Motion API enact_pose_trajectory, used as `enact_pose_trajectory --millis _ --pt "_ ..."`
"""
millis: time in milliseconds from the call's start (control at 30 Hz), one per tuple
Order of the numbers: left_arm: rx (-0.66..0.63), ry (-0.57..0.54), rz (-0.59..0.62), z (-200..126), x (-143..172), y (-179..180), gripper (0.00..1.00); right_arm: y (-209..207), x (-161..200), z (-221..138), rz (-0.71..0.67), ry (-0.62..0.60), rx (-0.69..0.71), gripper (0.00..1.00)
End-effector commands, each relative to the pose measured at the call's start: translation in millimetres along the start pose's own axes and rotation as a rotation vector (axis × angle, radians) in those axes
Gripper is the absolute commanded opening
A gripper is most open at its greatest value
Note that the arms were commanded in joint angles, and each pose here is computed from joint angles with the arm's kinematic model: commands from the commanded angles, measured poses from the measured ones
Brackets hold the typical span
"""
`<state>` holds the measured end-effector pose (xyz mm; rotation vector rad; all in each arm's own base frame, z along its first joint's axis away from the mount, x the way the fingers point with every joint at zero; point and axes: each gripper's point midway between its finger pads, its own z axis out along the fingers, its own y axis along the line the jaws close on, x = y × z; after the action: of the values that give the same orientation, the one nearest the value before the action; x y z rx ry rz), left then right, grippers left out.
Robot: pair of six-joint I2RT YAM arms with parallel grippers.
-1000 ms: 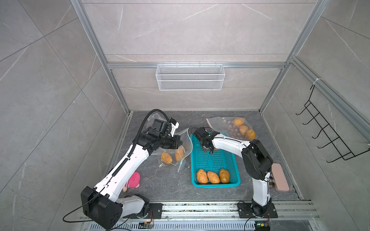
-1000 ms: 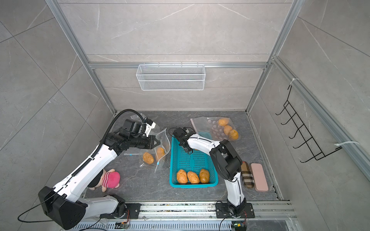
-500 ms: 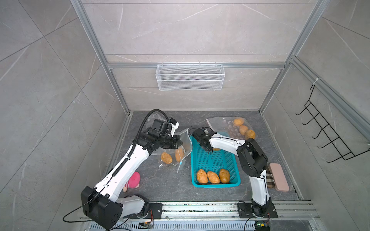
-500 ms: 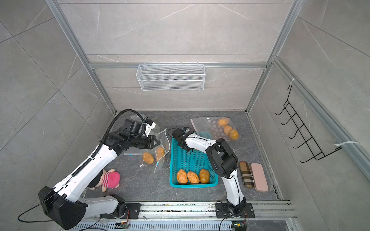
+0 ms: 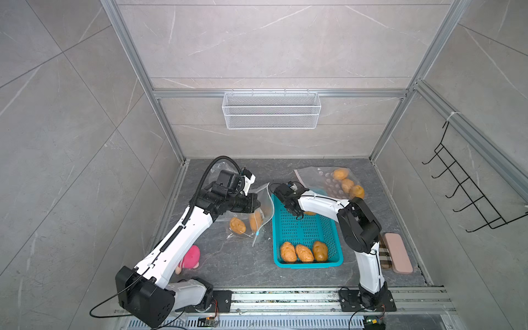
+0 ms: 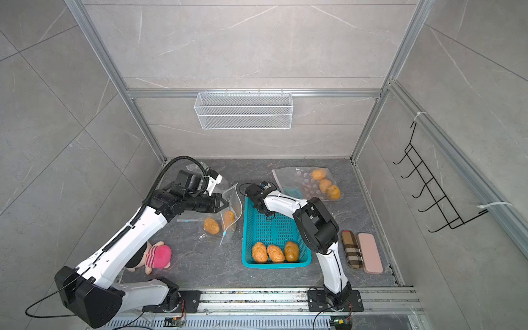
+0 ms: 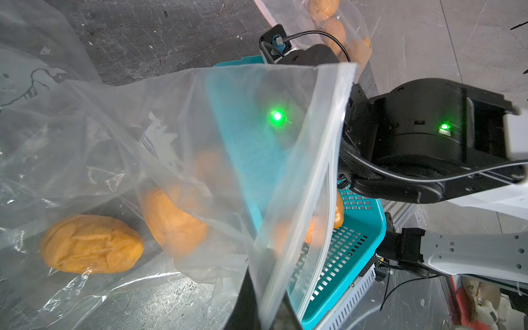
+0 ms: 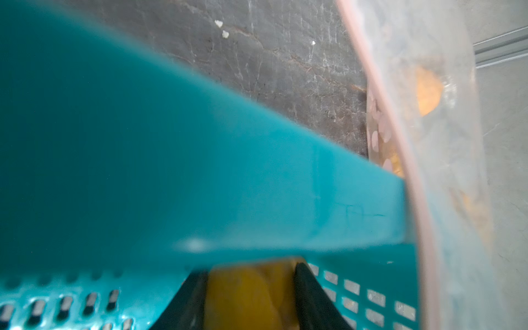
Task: Put the potatoes into a zipper bag and zip it
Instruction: Pick up the potato from the basket.
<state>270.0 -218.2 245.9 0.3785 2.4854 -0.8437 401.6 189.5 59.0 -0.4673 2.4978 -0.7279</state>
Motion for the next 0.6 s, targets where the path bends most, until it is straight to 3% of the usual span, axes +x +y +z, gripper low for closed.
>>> enact_pose_trajectory --millis 0,200,433,567 --pt "0.010 0.009 0.024 -0.5 2.3 -1.5 0.00 -5.7 11.3 -11.4 0.016 0.010 -0.059 0.43" --pt "0.010 0.005 0.026 -1.4 1.9 -1.7 0.00 -12.1 3.7 -48.9 0.117 -0.068 -0.214 0.41" --pt "0.013 0.005 0.027 -2.1 1.9 -2.6 0.00 -6.3 -18.4 -145.3 0.253 -0.321 -0.678 0.41" --pt "0.012 0.003 0.028 -2.6 1.8 -2.6 0.00 -19.8 -23.0 -173.6 0.285 -0.383 -0.738 0.39"
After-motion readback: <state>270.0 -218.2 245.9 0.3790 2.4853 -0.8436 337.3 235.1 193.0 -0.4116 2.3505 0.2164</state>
